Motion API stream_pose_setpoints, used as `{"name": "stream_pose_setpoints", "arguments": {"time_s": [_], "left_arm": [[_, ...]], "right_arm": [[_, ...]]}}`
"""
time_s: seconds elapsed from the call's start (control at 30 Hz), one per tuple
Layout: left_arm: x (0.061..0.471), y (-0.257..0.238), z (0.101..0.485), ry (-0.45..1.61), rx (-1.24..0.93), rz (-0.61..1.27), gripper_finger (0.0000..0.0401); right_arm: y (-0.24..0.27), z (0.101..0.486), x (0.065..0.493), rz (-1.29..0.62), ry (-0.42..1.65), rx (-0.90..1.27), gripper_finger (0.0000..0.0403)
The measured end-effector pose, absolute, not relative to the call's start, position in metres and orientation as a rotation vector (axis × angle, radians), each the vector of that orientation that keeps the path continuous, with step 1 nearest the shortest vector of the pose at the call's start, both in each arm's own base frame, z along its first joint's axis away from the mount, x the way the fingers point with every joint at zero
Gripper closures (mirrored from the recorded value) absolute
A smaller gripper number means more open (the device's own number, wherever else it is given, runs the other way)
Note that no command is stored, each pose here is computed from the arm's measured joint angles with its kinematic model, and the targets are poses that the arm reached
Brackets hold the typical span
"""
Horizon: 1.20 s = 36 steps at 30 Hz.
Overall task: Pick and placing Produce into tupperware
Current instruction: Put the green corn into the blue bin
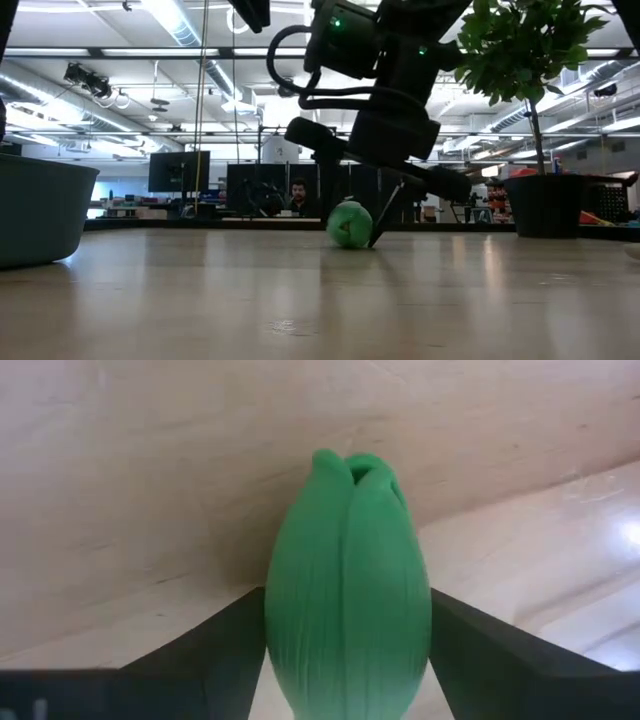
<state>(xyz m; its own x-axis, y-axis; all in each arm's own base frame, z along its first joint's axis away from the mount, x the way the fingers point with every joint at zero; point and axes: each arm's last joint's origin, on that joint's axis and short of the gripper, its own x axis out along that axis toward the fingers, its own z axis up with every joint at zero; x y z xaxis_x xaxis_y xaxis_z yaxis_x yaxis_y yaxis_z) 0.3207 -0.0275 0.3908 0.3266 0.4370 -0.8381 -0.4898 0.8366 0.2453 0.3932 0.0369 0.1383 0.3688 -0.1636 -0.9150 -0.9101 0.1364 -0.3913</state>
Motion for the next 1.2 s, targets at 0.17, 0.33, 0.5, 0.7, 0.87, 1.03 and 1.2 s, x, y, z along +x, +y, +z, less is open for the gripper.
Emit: {"name": "stream_pose_setpoints", "arguments": {"time_s": [0.17, 0.33, 0.5, 0.7, 0.87, 1.03, 1.2], "left_arm": [[0.321, -0.028, 0.391, 1.079, -0.058, 0.604, 0.0229], [0.321, -0.027, 0.391, 1.079, -0.059, 0.605, 0.0229], [0.321, -0.025, 0.391, 1.09, -0.042, 0.603, 0.0229], [0.314, -0.007, 0.391, 1.122, 0.007, 0.7, 0.0229], [0.31, 0.016, 0.396, 1.131, 0.001, 0.741, 0.0229], [0.309, 0.037, 0.395, 1.143, -0.027, 0.794, 0.0229], [0.308, 0.048, 0.394, 1.157, -0.064, 0.804, 0.0229]], "right_arm": [[0.035, 0.138, 0.394, 0.731, 1.084, -1.334, 0.0148], [0.037, 0.14, 0.393, 0.701, 1.084, -1.286, 0.0175], [0.043, 0.142, 0.393, 0.676, 1.075, -1.234, 0.0194], [0.054, 0.146, 0.4, 0.616, 0.984, -1.226, 0.0178], [0.067, 0.153, 0.408, 0.572, 0.873, -1.244, 0.0184], [0.079, 0.171, 0.42, 0.509, 0.758, -1.231, 0.019], [0.089, 0.201, 0.435, 0.43, 0.633, -1.149, 0.0183]]}}
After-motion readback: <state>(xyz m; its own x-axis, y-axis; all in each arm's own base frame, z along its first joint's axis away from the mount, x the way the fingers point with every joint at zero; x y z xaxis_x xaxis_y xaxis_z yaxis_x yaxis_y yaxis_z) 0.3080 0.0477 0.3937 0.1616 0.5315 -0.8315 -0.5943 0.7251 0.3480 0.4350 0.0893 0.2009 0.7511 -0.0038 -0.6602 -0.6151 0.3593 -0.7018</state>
